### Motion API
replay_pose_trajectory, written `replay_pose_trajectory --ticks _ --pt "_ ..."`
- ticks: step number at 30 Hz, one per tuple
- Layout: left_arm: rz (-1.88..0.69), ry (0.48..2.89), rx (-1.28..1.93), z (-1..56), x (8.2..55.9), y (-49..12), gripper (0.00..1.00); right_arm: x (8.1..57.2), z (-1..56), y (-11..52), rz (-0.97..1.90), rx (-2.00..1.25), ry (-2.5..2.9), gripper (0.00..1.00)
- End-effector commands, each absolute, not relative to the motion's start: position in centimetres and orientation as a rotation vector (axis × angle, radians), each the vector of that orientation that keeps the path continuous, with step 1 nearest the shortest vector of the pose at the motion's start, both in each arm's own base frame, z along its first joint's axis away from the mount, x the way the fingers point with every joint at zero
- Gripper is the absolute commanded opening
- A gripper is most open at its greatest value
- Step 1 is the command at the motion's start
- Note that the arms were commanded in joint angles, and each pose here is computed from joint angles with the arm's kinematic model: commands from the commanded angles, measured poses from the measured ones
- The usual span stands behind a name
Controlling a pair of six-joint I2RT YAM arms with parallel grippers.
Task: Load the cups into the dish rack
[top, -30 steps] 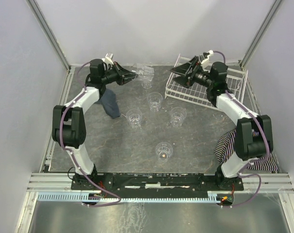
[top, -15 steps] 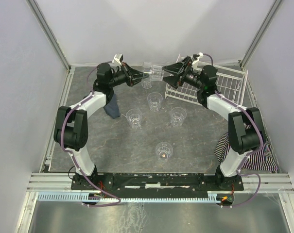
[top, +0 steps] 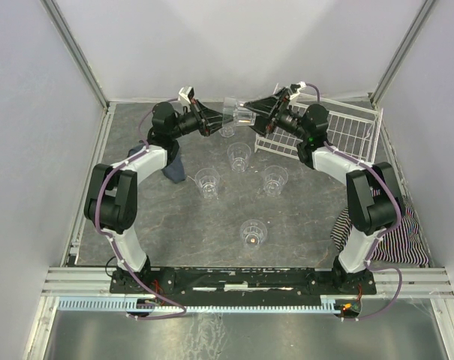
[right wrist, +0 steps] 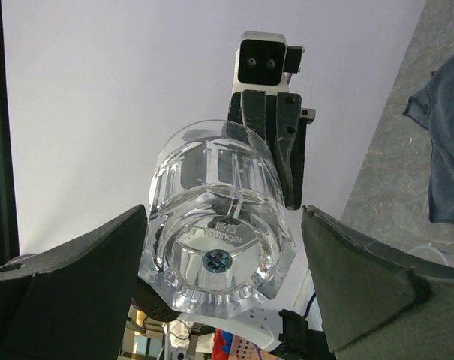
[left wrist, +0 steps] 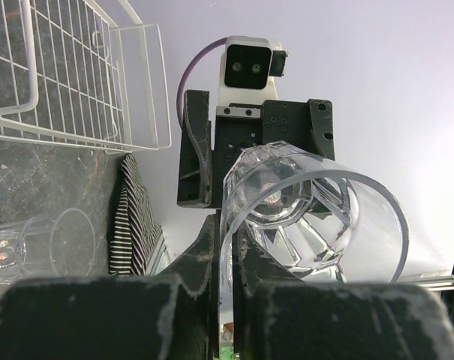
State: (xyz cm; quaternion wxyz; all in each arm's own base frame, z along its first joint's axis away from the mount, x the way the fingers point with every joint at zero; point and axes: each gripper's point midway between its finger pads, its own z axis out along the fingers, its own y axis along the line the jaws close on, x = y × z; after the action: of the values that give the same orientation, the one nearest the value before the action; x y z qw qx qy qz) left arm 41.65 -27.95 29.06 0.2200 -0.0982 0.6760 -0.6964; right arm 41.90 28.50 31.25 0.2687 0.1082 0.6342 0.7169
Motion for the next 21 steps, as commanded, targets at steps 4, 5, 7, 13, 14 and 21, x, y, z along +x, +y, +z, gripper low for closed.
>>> replay_pose_trajectory --ticks 4,5,7,13,14,21 --pt "-1.993 1.783 -0.182 32.1 40.3 -28.0 0.03 41.7 34.7 28.5 1.976 0.209 1.565 0.51" --pt "-1.993 1.786 -0.182 31.9 40.2 -28.1 0.03 41.7 34.6 28.5 1.976 0.211 1.564 0.40" --pt "-1.989 1.791 -0.185 31.7 40.2 -28.0 0.03 41.8 34.7 28.4 1.979 0.214 1.547 0.24" --pt "-1.908 1.828 -0.196 30.4 41.0 -27.9 0.41 41.9 35.4 27.2 1.983 0.231 1.499 0.03" --pt "-1.884 1.841 -0.194 30.1 41.2 -27.9 0.56 42.1 35.2 26.8 1.953 0.238 1.513 0.02" --pt "-1.739 1.898 -0.192 28.9 42.6 -26.9 0.99 43.8 34.6 21.8 1.674 0.235 1.646 0.01"
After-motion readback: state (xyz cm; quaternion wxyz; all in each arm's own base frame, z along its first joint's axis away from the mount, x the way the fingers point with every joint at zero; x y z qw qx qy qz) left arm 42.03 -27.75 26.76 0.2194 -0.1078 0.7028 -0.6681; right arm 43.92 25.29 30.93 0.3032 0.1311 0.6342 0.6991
